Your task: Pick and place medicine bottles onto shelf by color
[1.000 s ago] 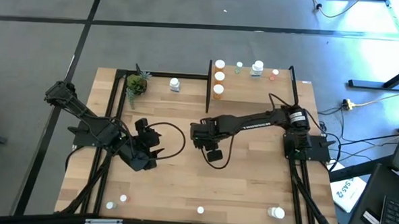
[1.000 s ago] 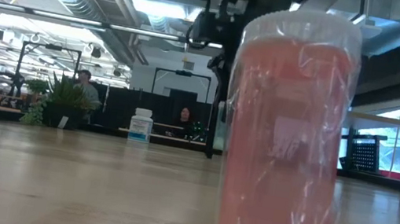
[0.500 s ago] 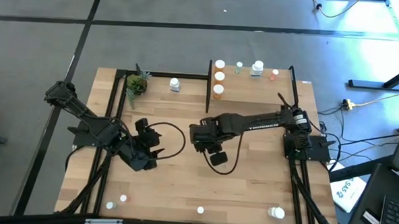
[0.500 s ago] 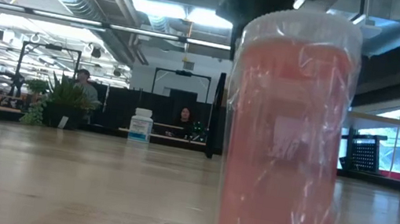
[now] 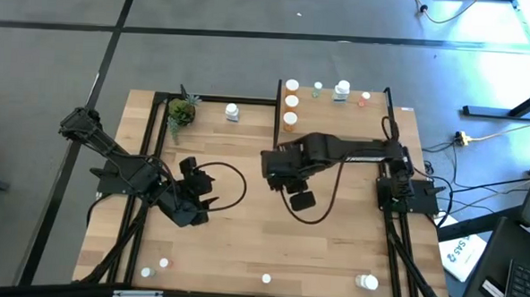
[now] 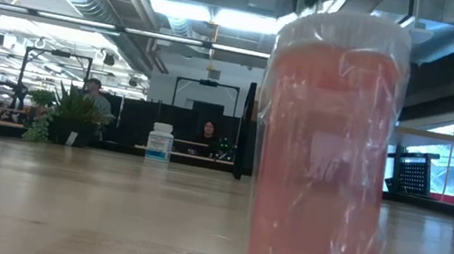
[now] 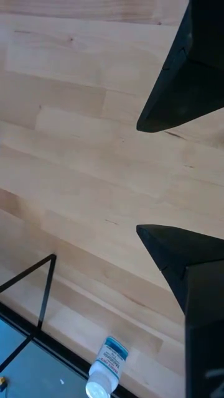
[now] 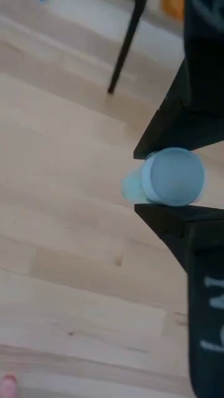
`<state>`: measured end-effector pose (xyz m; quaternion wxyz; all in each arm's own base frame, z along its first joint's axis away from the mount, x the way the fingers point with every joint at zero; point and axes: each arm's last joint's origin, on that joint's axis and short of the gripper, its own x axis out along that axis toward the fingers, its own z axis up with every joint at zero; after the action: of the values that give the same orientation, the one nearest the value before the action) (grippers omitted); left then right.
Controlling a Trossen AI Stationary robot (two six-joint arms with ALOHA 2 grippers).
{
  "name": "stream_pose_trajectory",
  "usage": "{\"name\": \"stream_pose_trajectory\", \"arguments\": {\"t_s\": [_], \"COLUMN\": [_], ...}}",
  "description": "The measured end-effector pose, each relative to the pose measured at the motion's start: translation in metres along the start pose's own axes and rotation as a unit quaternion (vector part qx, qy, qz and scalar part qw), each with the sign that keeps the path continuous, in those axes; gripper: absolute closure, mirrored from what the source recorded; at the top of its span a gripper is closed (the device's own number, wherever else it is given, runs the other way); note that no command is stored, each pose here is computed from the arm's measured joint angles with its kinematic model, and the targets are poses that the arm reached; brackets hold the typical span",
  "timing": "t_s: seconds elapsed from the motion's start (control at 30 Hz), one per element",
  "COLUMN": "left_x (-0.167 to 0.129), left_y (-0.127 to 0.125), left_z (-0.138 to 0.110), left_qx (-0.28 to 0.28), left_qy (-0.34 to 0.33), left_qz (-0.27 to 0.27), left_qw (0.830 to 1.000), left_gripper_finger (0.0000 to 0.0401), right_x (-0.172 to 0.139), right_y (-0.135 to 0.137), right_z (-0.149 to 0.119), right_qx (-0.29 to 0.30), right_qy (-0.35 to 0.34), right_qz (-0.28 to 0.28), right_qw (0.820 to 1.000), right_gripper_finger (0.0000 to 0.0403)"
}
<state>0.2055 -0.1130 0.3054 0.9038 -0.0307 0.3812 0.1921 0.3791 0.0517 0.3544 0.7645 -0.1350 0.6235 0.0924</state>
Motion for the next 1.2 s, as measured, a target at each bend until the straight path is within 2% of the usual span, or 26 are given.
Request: {"name": "stream_pose_trajectory", "arguments": {"t_s": [0.2, 0.3, 0.47, 0.57, 0.73, 0.87, 0.93, 1.07, 1.2], "left_x": [0.0, 0.0, 0.0, 0.0, 0.0, 0.0, 0.001, 0.006, 0.01], "left_y": [-0.001, -0.001, -0.001, -0.001, -0.001, -0.001, 0.0, 0.004, 0.01], "left_z": [0.001, 0.001, 0.001, 0.001, 0.002, 0.002, 0.003, 0.007, 0.011], "left_qx": [-0.003, -0.003, -0.003, -0.005, -0.008, -0.01, -0.013, -0.023, -0.035], "left_qy": [-0.002, -0.003, -0.003, -0.004, -0.006, -0.008, -0.008, -0.007, -0.006], "left_qz": [-0.002, -0.002, -0.002, -0.003, -0.006, -0.007, -0.004, 0.007, 0.02], "left_qw": [1.0, 1.0, 1.0, 1.0, 1.0, 1.0, 1.0, 1.0, 0.999], "left_gripper_finger": [0.0151, 0.0151, 0.0151, 0.0151, 0.0151, 0.0151, 0.0151, 0.0151, 0.0151], "right_x": [-0.039, -0.063, -0.089, -0.092, -0.092, -0.093, -0.094, -0.086, -0.074], "right_y": [-0.006, -0.015, -0.042, -0.065, -0.107, -0.138, -0.15, -0.169, -0.183], "right_z": [-0.017, -0.034, -0.061, -0.073, -0.096, -0.119, -0.129, -0.138, -0.141], "right_qx": [0.004, 0.034, 0.132, 0.184, 0.238, 0.309, 0.354, 0.403, 0.42], "right_qy": [-0.043, -0.07, -0.095, -0.094, -0.101, -0.094, -0.092, -0.08, -0.063], "right_qz": [-0.052, -0.073, -0.124, -0.136, -0.091, -0.108, -0.114, -0.115, -0.112], "right_qw": [0.998, 0.994, 0.979, 0.969, 0.962, 0.94, 0.924, 0.904, 0.898], "right_gripper_finger": [0.0283, 0.0283, 0.0283, 0.0283, 0.0283, 0.0283, 0.0283, 0.0283, 0.0283]}}
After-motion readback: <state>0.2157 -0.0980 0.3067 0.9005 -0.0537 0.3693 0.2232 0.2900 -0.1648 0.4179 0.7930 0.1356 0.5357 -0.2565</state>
